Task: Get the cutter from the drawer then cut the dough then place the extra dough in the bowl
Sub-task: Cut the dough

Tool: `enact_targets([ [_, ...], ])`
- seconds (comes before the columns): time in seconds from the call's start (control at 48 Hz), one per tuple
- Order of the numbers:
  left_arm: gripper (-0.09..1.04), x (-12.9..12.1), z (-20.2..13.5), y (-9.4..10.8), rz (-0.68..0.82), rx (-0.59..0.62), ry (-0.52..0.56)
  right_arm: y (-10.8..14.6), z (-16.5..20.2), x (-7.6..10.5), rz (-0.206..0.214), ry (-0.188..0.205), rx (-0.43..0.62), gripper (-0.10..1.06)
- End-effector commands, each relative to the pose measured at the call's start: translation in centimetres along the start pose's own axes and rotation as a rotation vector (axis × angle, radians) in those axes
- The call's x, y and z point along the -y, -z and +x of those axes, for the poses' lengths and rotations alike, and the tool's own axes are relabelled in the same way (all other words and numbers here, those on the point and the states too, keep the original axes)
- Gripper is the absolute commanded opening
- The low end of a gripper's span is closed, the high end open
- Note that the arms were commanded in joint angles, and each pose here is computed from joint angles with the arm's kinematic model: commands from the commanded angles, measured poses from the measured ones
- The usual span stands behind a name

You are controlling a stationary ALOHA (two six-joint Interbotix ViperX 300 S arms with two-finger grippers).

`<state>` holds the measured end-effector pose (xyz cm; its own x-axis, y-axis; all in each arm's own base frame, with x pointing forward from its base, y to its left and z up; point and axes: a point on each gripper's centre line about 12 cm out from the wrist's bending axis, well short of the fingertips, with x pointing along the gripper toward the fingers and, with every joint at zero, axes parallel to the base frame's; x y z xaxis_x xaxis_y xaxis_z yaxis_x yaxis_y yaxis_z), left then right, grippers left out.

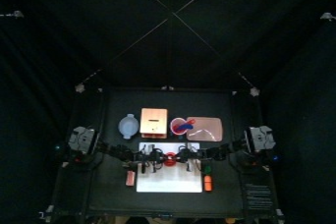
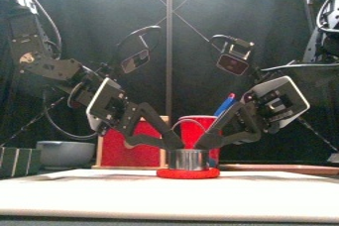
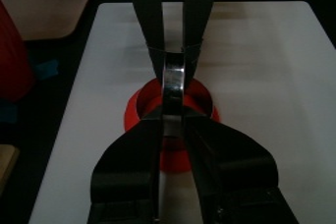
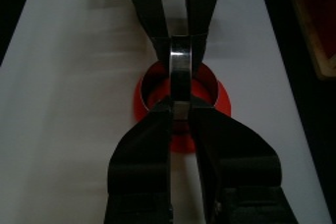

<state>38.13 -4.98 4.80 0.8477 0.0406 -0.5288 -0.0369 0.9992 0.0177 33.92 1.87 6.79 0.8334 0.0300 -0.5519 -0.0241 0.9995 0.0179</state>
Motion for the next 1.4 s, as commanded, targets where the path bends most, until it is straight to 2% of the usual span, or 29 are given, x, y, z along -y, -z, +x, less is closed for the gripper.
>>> enact_targets([
  [0.021, 0.59, 0.7, 0.1, 2.7, 0.021, -0.121, 0.025, 2.7, 0.6, 0.1, 0.003, 0.003, -0.127, 0.42],
  [0.167, 0.59, 0.6, -0.3, 1.4, 0.015, -0.085, 0.025, 1.4, 0.1, 0.1, 0.002, 0.001, -0.086, 0.42],
  [0.438, 0.60, 0.9, -0.9, -2.4, 0.031, 0.023, 0.052, -2.1, -1.4, -0.3, -0.007, -0.013, 0.008, 0.42],
  [0.688, 0.66, 1.1, -0.9, -4.0, 0.043, 0.066, 0.065, -3.5, -1.6, -0.3, 0.015, -0.006, 0.046, 0.45],
  [0.812, 0.74, 1.2, -0.8, -4.2, 0.042, 0.075, 0.065, -4.2, -1.4, -0.2, 0.012, -0.007, 0.060, 0.52],
  [1.0, 0.86, 0.7, -0.7, -4.8, 0.035, 0.094, 0.053, -5.1, -1.2, -0.4, 0.010, -0.010, 0.084, 0.69],
  [1.167, 0.87, 0.6, -1.0, -5.8, 0.030, 0.123, 0.050, -6.2, -1.3, -0.4, 0.010, -0.013, 0.115, 0.78],
  [1.396, 0.87, 0.4, -2.5, -7.3, 0.018, 0.163, 0.054, -6.9, -2.0, -0.8, 0.009, -0.023, 0.127, 0.80],
])
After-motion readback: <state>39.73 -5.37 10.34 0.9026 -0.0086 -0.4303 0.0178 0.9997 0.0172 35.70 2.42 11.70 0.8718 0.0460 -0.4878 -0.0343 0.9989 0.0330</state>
